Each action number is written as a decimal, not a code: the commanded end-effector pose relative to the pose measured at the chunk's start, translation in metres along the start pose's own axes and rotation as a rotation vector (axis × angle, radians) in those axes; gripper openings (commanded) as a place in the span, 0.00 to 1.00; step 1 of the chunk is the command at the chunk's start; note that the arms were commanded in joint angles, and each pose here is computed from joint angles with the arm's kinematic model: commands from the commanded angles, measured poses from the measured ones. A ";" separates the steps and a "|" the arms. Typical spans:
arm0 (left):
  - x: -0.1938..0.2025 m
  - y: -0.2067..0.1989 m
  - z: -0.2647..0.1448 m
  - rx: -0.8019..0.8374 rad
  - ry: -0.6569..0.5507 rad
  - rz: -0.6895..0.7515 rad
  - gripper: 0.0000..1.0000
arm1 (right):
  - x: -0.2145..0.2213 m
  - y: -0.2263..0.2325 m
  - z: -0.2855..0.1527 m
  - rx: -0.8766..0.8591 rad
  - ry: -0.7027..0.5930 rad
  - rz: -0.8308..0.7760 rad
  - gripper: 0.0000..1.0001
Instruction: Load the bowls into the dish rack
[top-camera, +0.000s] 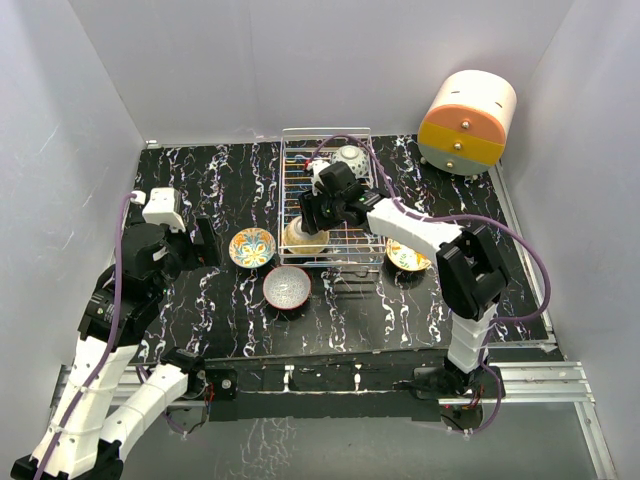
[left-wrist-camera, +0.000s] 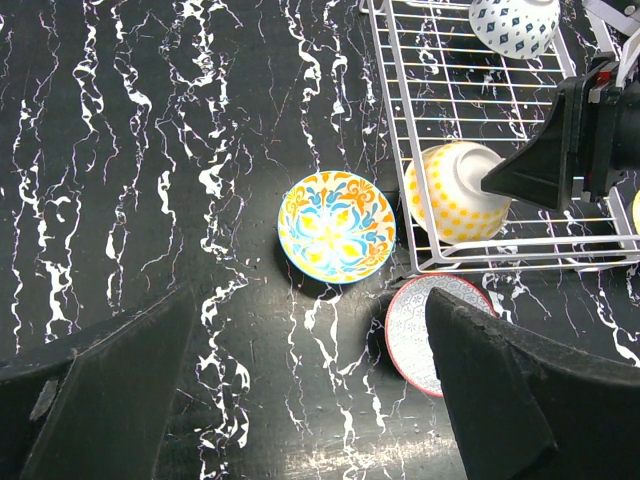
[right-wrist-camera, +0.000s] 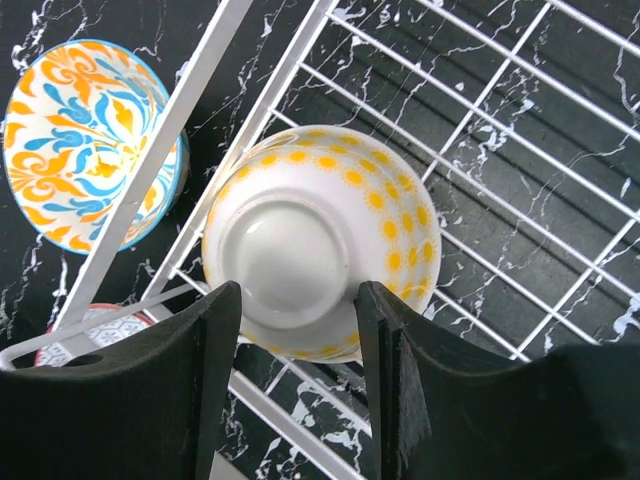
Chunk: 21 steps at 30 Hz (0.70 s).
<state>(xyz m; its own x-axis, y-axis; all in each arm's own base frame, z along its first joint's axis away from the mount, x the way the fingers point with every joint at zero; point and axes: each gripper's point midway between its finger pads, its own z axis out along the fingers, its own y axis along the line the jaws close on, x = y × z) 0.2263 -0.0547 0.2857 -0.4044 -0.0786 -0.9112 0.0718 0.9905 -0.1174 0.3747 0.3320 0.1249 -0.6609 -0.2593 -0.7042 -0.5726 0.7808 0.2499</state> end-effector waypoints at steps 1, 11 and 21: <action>-0.001 -0.001 -0.001 0.004 -0.008 -0.002 0.97 | -0.015 0.021 -0.019 -0.060 -0.054 -0.003 0.52; 0.000 -0.002 0.001 0.009 -0.007 -0.003 0.97 | -0.007 0.018 -0.036 -0.024 -0.026 -0.006 0.52; -0.001 -0.003 0.001 0.013 -0.008 -0.002 0.97 | -0.044 0.015 -0.036 0.019 -0.106 -0.015 0.99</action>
<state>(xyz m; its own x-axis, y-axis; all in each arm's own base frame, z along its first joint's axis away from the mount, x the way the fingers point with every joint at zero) 0.2272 -0.0551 0.2872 -0.3983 -0.0810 -0.9137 0.0730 0.9901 -0.1196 0.3526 0.3250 0.1573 -0.6514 -0.2494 -0.7166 -0.5767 0.7765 0.2539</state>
